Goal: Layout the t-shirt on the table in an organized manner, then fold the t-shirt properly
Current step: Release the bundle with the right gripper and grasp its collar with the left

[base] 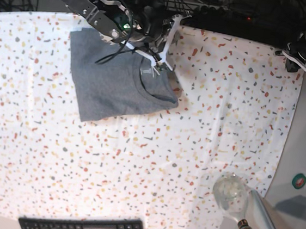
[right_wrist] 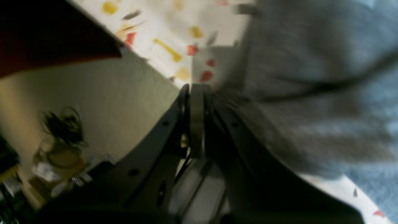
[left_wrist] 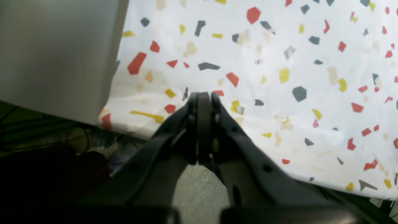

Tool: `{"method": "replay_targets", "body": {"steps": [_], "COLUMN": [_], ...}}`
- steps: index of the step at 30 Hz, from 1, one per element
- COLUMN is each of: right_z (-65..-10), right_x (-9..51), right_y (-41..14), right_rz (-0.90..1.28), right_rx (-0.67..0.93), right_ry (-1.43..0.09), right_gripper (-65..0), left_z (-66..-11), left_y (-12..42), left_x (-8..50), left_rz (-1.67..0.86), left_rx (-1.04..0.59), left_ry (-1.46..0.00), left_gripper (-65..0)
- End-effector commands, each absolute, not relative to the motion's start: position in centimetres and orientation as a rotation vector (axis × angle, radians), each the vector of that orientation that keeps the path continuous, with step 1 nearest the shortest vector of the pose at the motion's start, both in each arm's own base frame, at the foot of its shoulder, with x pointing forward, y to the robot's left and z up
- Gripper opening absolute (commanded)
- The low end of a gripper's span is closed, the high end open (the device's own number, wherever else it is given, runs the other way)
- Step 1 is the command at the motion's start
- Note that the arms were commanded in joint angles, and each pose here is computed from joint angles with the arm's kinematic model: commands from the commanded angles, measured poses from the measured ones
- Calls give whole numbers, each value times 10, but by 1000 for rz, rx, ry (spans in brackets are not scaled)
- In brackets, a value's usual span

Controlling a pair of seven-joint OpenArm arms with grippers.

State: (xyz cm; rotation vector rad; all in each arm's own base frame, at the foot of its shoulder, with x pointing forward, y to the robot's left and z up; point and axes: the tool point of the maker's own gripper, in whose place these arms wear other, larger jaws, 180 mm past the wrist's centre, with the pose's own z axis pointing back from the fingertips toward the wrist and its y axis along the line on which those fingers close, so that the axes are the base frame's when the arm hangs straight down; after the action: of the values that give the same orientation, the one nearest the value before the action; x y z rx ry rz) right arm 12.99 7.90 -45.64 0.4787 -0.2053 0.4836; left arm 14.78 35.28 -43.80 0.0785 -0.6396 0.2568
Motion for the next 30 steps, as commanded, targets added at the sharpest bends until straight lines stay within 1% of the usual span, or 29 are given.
{"method": "replay_targets", "body": {"steps": [1, 4, 6, 9, 11, 13, 16, 20, 21, 22, 23, 25, 27, 28, 29, 30], "right_z": [-454, -449, -439, -407, -391, -383, -383, -389, -390, -391, -392, -393, -394, -395, -395, -396], "right_x": [139, 150, 154, 153, 162, 174, 205, 226, 230, 232, 232, 234, 234, 233, 233, 232], "right_y": [78, 80, 84, 92, 84, 68, 28, -29, -43, -54, -63, -79, -90, -95, -99, -102], "right_rz": [481, 489, 500, 538, 523, 463, 308, 160, 140, 124, 114, 99, 91, 86, 78, 70], "right_rx": [476, 477, 493, 545, 554, 547, 492, 404, 376, 356, 338, 307, 284, 274, 267, 264], "right_ry": [-230, -253, -270, -298, -334, -371, -417, -451, -457, -462, -462, -465, -465, -463, -464, -462], "right_gripper": [-650, -650, -650, -650, -650, -650, -650, -650, -650, -650, -650, -650, -650, -650, -650, -650], "left_z": [-430, -432, -438, -439, -434, -429, -417, -408, -405, -405, -405, -410, -415, -418, -420, -422], "left_y": [358, 354, 335, 308, 284, 249, 196, 152, 143, 137, 133, 129, 116, 108, 100, 93], "left_x": [152, 154, 159, 168, 178, 184, 193, 201, 205, 206, 207, 208, 210, 209, 209, 209], "left_rz": [245, 234, 182, 115, 52, -33, -135, -51, -27, 2, 24, 61, 68, 63, 54, 41], "left_rx": [87, 78, 41, -4, -45, -102, -209, -411, -466, -513, -545, -591, -638, -656, -673, -688], "left_ry": [-667, -665, -650, -652, -671, -683, -718, -761, -771, -770, -767, -753, -734, -719, -708, -698], "left_gripper": [-650, -650, -650, -650, -650, -650, -650, -650, -638, -523, -438, -291, -176, -128, -99, -86]}}
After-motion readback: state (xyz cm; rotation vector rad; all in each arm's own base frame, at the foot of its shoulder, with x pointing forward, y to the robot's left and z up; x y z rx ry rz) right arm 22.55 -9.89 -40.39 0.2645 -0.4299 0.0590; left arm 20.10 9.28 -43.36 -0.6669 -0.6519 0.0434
